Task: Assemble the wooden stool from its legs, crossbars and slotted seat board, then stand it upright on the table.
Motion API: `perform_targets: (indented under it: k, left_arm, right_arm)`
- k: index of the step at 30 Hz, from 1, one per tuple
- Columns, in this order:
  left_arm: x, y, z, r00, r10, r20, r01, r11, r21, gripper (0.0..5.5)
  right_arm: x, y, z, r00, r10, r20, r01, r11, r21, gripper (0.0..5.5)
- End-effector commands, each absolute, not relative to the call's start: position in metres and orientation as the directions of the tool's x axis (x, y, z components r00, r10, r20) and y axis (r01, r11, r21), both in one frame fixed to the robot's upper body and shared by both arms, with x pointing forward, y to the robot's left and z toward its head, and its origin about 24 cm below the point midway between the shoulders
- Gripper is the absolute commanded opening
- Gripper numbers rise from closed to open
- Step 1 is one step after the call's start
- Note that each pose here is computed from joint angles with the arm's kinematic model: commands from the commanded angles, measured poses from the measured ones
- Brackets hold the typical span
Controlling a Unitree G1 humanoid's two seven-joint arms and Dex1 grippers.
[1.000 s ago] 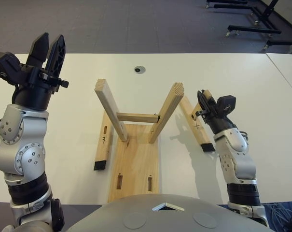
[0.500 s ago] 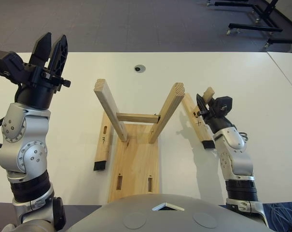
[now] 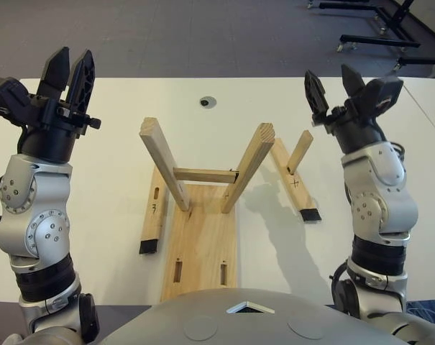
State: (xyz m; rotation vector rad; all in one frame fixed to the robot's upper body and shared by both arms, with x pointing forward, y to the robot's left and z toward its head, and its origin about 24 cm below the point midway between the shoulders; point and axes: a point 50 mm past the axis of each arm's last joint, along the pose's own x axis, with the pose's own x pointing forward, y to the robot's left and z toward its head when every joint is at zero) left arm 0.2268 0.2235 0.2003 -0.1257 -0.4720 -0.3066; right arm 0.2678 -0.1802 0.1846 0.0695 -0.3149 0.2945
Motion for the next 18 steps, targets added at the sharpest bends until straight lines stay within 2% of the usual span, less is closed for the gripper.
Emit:
perform_targets:
  k: [1,5,9,13,18]
  left_arm:
    - [0.230,0.220,0.198,0.840,-0.266,0.472,0.329,0.943,-0.052,2.02]
    - [0.229,0.219,0.197,0.837,-0.263,0.479,0.326,0.944,-0.053,2.02]
    - [0.223,0.222,0.194,0.844,-0.241,0.479,0.304,0.951,-0.057,2.02]
    - [0.221,0.220,0.191,0.847,-0.222,0.483,0.289,0.955,-0.067,2.02]
    - [0.218,0.220,0.187,0.855,-0.202,0.477,0.270,0.960,-0.076,2.02]
  right_arm:
    - [0.271,-0.157,0.189,0.900,0.332,0.283,-0.327,0.943,-0.065,3.90]
    - [0.275,-0.154,0.192,0.906,0.342,0.248,-0.328,0.940,-0.097,3.90]
    - [0.284,-0.165,0.206,0.921,0.314,0.232,-0.306,0.949,-0.073,3.90]
    - [0.284,-0.166,0.194,0.933,0.338,0.121,-0.328,0.940,-0.094,3.90]
    - [0.287,-0.163,0.219,0.904,0.368,0.218,-0.357,0.930,-0.088,3.90]
